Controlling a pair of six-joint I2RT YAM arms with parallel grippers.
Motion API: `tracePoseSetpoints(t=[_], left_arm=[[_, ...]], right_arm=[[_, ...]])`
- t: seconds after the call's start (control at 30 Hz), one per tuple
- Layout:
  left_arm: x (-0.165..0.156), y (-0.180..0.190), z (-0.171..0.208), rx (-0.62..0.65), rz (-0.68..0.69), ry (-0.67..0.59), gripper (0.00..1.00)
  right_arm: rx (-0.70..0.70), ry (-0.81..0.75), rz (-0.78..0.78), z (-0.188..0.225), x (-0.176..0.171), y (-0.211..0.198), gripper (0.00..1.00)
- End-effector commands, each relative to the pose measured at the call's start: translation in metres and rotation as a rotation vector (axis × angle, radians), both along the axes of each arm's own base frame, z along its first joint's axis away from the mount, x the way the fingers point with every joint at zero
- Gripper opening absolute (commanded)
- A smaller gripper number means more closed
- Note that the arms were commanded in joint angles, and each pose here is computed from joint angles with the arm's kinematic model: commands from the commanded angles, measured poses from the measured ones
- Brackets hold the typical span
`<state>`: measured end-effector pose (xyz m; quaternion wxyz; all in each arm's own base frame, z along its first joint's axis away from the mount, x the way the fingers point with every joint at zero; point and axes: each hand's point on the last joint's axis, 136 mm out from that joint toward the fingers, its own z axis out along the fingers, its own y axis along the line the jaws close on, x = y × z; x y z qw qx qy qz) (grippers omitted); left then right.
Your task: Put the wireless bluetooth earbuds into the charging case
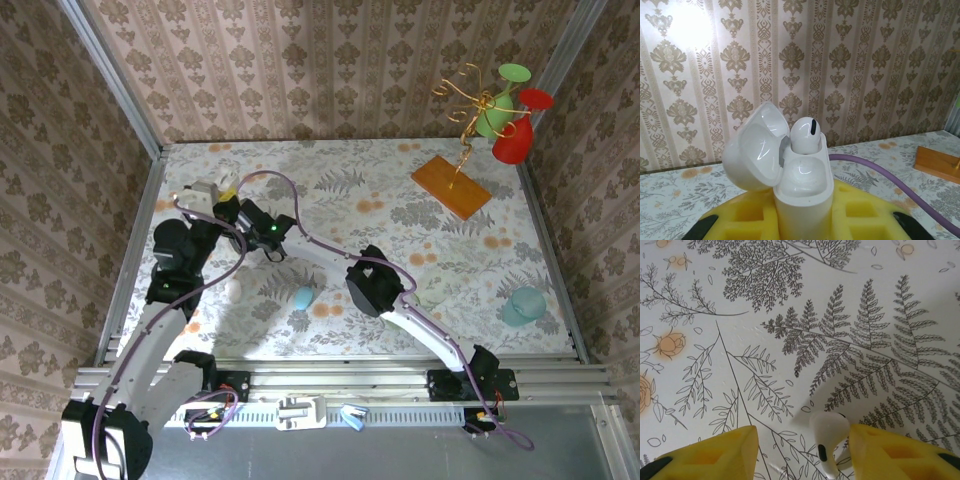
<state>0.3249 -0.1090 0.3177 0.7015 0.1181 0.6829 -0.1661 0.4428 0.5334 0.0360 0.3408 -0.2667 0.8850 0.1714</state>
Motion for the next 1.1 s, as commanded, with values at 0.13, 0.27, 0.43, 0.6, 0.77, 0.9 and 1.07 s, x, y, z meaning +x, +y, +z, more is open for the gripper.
tracePoseSetpoints(t=[0.13, 0.27, 0.43, 0.6, 0.77, 0.9, 1.07], left_arm=[[-0.007, -0.001, 0.023, -0.015, -0.007, -0.061, 0.00], [-0.008, -0.002, 0.025, -0.023, -0.016, -0.071, 0.00], [-0.009, -0.003, 0.025, -0.030, -0.021, -0.075, 0.00], [-0.010, -0.003, 0.026, -0.033, -0.022, -0.081, 0.00], [-0.010, -0.003, 0.025, -0.034, -0.023, -0.080, 0.00], [-0.009, -0.002, 0.023, -0.030, -0.021, -0.078, 0.00], [-0.009, -0.004, 0.016, -0.025, -0.027, -0.072, 0.00]], right_arm=[[-0.064, -0.031, -0.019, -0.013, 0.011, -0.010, 0.51], [-0.043, 0.002, -0.037, -0.021, 0.013, -0.012, 0.50], [-0.027, 0.043, -0.059, -0.031, 0.015, -0.015, 0.37], [-0.037, 0.039, -0.066, -0.029, 0.016, -0.018, 0.19], [-0.040, 0.032, -0.055, -0.015, 0.014, -0.019, 0.16], [-0.019, 0.008, -0.035, 0.010, 0.008, -0.020, 0.16], [0.013, -0.020, -0.041, 0.030, -0.010, -0.043, 0.16]])
